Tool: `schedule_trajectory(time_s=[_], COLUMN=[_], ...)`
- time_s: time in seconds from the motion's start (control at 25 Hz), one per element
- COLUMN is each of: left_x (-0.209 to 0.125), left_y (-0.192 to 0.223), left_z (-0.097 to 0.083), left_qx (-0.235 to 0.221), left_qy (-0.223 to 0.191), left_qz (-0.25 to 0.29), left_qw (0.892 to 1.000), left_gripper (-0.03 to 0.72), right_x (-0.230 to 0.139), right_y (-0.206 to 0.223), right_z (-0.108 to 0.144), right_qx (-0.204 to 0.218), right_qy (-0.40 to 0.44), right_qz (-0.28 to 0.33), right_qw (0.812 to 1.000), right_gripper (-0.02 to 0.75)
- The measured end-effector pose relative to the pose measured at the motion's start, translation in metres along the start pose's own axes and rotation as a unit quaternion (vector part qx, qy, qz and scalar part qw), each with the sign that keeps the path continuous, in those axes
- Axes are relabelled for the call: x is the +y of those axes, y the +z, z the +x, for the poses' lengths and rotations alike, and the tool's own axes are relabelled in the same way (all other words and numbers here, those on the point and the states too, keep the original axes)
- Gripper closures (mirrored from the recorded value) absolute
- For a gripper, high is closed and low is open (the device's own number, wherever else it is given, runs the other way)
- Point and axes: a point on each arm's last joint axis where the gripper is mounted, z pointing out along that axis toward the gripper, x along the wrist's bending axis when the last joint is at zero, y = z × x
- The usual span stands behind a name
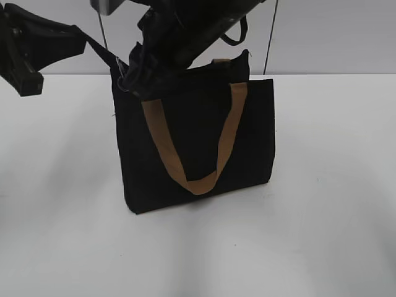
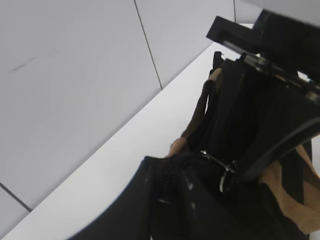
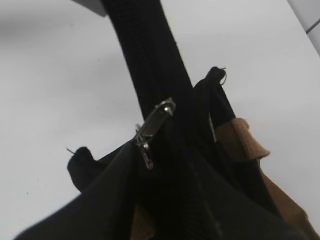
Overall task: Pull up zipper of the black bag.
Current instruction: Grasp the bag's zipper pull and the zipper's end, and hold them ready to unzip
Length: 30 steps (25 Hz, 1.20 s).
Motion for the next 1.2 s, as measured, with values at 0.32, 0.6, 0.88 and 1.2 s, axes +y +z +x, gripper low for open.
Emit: schedule_trajectory(time_s=[0.32, 0.6, 0.88, 1.2], left_x=[-0.001, -0.007, -0.020, -0.031], left_y=[0.000, 0.000, -0.002, -0.002], left_z=[0.000, 0.006, 0.000, -0.007], left_qx=[0.000, 0.038, 0.019, 0.010], left_qy=[-0.003, -0.021, -0.023, -0.018], left_qz=[0.000, 0.036, 0.085, 0.107], left_qw=[1.000, 0.998, 0.996, 0.994], left_gripper=[0.615, 0.615, 0.616, 0.616], right_x=[0.000, -0.002, -0.004, -0.006], right_y=[0.000, 0.000, 0.000, -0.018], right_z=[0.000, 0.002, 0.002, -0.014], right_qx=[-0.002, 0.012, 0.015, -0.006], right_qy=[0.000, -0.002, -0.004, 0.038], right_qz=[-0.001, 0.013, 0.019, 0.011], right_qw=[1.000, 1.000, 1.000, 0.999], right_gripper=[0.715, 0.738, 0.738, 0.738])
